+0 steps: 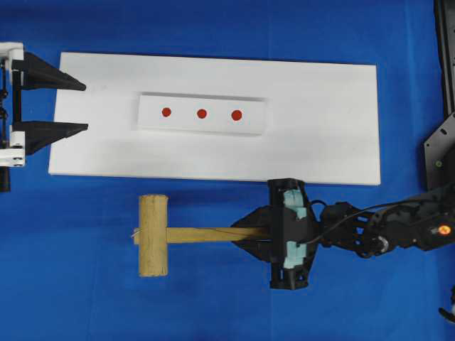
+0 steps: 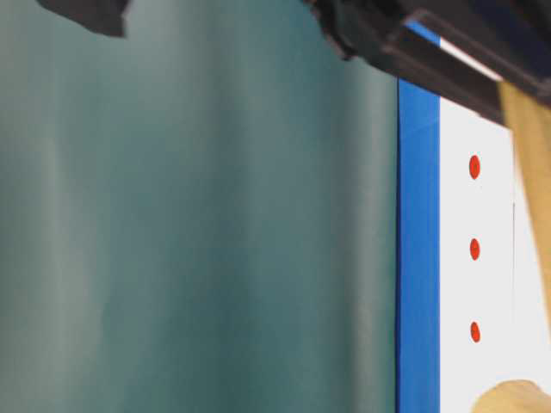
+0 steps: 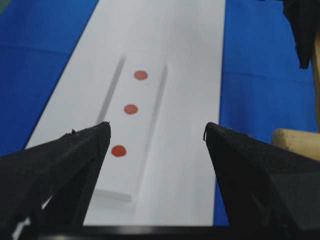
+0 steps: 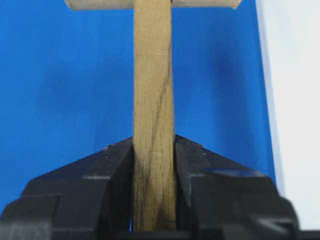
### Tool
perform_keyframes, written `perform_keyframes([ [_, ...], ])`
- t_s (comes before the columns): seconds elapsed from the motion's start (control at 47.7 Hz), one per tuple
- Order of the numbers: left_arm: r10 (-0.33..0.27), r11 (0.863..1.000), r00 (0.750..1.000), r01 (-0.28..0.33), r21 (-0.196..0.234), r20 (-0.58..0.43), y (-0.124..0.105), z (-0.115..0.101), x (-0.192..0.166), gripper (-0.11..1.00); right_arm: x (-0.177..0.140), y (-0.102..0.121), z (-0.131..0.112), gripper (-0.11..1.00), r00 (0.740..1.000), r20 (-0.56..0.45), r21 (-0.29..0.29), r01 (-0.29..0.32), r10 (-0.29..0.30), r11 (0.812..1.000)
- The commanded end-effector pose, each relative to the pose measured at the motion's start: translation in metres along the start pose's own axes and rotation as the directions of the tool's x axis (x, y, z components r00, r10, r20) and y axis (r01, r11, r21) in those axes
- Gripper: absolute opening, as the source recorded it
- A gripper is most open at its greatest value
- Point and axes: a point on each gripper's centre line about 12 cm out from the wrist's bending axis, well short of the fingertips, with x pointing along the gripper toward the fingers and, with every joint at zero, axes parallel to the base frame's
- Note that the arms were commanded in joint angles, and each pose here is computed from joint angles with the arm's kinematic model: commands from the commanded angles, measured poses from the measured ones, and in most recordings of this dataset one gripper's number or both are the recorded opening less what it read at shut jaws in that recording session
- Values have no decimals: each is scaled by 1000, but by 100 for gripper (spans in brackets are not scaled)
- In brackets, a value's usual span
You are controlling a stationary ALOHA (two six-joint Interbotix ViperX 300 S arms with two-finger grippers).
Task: Hit the mark with a hammer.
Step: 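Lower the mallet onto the table and open the right gripper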
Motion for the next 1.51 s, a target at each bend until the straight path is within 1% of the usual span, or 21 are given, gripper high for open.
perform_keyframes([
  [0.0,1,1000,1000,-1,-2,11,0,4,0,73,5,7,12,7,999,34,8,-3,3,1000],
  [0.147,1,1000,1000,-1,-2,9,0,3,0,73,19,9,1,7,1000,3,-6,8,-8,1000],
  [0.356,2,1000,1000,-2,-4,-1,0,-1,0,73,29,10,-9,7,1000,-28,-17,12,-13,1000],
  [0.629,2,1000,1000,-2,-8,-6,0,-3,0,73,36,11,-21,7,997,-73,-26,2,-4,1000],
  [0.839,2,1000,1000,-2,-8,-6,0,-3,0,73,35,11,-23,7,997,-79,-28,0,-2,1000],
  [1.007,2,1000,1000,-2,-8,-3,0,-3,0,73,38,12,-29,7,993,-114,-29,-19,16,999],
  [1.258,2,1000,1000,-2,-10,-6,0,-4,0,73,51,8,-47,7,987,-162,-44,-2,-5,999],
  [1.489,3,1000,1000,-3,-13,-6,1,-4,0,73,53,8,-50,9,984,-176,-43,-8,1,999],
])
